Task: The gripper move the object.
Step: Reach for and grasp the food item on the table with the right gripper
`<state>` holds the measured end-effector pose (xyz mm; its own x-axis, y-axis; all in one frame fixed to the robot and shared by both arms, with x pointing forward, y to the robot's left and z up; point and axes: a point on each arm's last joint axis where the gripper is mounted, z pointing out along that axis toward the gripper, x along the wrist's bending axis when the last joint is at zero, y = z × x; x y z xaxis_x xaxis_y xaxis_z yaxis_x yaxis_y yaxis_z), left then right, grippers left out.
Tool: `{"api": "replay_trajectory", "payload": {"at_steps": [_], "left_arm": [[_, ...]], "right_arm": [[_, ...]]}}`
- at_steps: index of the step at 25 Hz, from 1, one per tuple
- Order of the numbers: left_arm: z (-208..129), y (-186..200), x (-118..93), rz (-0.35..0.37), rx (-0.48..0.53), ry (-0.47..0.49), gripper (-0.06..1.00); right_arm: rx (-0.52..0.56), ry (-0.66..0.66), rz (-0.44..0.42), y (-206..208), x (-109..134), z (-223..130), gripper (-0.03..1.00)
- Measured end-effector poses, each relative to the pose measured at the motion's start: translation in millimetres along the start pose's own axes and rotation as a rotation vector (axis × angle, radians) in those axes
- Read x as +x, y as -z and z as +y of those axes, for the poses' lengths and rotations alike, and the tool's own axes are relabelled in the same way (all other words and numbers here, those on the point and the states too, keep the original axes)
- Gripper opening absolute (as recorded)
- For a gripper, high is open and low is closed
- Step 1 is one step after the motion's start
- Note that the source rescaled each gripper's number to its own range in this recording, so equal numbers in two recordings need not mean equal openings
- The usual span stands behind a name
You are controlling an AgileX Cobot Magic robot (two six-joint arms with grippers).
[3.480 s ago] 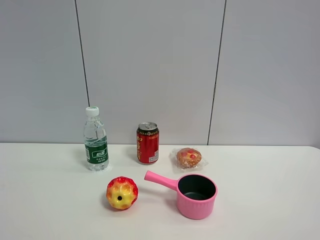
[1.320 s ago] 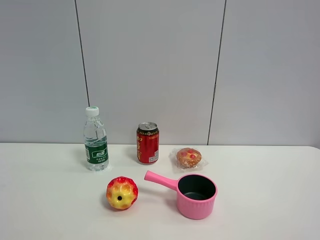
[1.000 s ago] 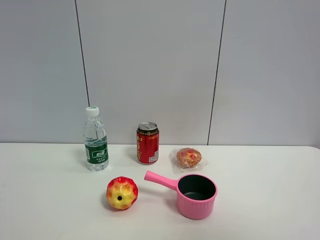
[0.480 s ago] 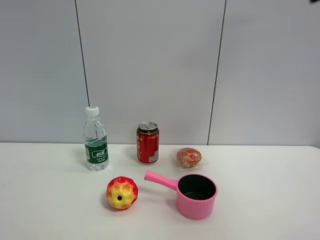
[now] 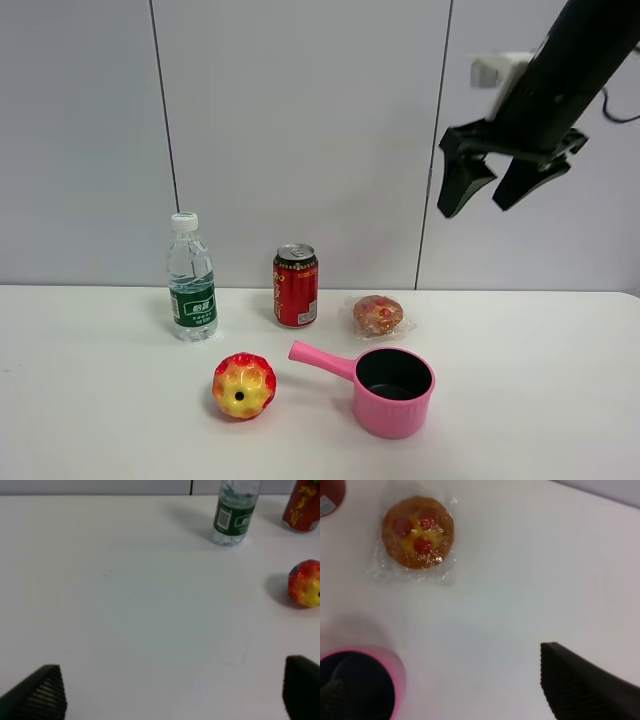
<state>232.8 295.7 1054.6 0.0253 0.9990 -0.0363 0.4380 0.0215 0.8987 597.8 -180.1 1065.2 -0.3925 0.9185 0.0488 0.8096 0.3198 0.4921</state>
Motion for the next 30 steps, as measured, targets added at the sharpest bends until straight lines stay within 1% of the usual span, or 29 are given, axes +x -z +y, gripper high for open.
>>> {"api": "replay_trajectory", "payload": {"at_steps": [2, 3, 5, 7, 8, 9, 11, 14, 16, 24, 27, 30], "left_arm": [[0.0, 0.0, 0.0, 0.0, 0.0, 0.0, 1.0], [0.0, 0.0, 0.0, 0.0, 0.0, 0.0, 1.0], [0.0, 0.0, 0.0, 0.0, 0.0, 0.0, 1.0], [0.0, 0.0, 0.0, 0.0, 0.0, 0.0, 1.0], [0.0, 0.0, 0.0, 0.0, 0.0, 0.0, 1.0], [0.0, 0.0, 0.0, 0.0, 0.0, 0.0, 1.0], [0.0, 0.0, 0.0, 0.0, 0.0, 0.0, 1.0], [0.0, 0.0, 0.0, 0.0, 0.0, 0.0, 1.0], [0.0, 0.0, 0.0, 0.0, 0.0, 0.0, 1.0], [0.0, 0.0, 0.0, 0.0, 0.0, 0.0, 1.0], [0.0, 0.0, 0.0, 0.0, 0.0, 0.0, 1.0], [0.0, 0.0, 0.0, 0.0, 0.0, 0.0, 1.0]], "right_arm": [[0.005, -0.022, 0.021, -21.4, 0.4, 1.7, 0.41], [0.0, -0.025, 0.032, -31.0, 0.4, 2.6, 0.45], [-0.016, -0.005, 0.041, -45.7, -0.1, 4.5, 0.57], [-0.037, 0.014, 0.045, -59.6, -0.7, 6.3, 0.78], [-0.049, 0.011, 0.046, -65.8, -1.2, 7.2, 0.85], [-0.067, 0.002, 0.049, -70.9, -1.4, 8.6, 0.91], [-0.09, -0.035, 0.063, -82.3, -1.4, 10.0, 0.97], [-0.093, -0.078, 0.083, -96.3, -1.0, 9.2, 0.99], [-0.089, -0.08, 0.086, -105.9, 1.5, 8.3, 0.99], [-0.136, -0.028, 0.098, -143.3, 36.6, 11.0, 0.99], [-0.124, -0.064, 0.083, -156.1, 36.3, 9.1, 0.99], [-0.121, -0.067, 0.034, -161.7, 31.7, 7.4, 1.0]]}}
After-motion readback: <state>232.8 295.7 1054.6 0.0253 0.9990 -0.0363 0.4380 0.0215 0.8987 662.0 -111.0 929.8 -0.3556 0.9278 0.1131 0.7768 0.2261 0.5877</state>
